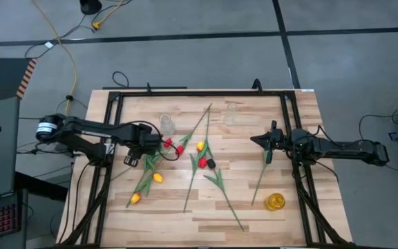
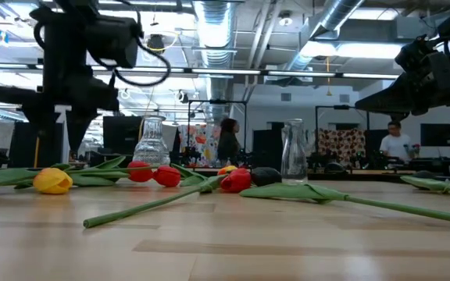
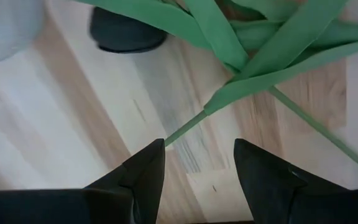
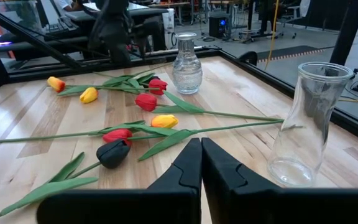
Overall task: Sort flowers into vase by color
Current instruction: Put the left yellow tulip into the left transparent vase
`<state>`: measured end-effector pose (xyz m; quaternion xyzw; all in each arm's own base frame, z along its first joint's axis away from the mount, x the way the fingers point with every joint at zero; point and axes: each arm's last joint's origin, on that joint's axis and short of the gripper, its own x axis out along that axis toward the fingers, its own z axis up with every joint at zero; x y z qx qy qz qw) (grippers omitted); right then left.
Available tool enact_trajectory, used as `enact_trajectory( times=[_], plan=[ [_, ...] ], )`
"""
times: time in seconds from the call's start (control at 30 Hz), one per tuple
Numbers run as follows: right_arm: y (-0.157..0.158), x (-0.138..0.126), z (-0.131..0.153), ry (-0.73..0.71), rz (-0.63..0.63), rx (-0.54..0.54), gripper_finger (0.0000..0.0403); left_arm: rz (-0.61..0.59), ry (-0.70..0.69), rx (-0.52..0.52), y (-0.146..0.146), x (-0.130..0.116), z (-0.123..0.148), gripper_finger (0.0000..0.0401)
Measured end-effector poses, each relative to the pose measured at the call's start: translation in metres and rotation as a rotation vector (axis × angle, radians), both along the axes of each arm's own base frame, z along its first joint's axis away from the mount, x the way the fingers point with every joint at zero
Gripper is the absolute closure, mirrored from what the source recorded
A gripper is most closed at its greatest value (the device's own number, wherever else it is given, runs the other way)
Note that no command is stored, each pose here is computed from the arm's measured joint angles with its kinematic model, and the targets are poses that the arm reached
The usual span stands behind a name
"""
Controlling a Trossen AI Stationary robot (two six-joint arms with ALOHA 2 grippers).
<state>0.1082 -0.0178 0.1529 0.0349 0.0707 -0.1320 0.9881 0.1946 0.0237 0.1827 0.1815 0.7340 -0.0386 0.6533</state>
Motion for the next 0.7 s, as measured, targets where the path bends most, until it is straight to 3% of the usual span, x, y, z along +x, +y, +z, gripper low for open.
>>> enact_trajectory(
  times=[0.23,0.7],
  plan=[
    [0.000,0.000,0.000,0.000,0.000,0.000,0.0367,-0.048,0.100,-0.014,0.001,0.009,-0.019,0.0220],
    [0.000,0.000,0.000,0.001,0.001,0.000,0.0367,-0.080,0.130,-0.013,0.002,0.023,-0.042,0.0221]
  ],
)
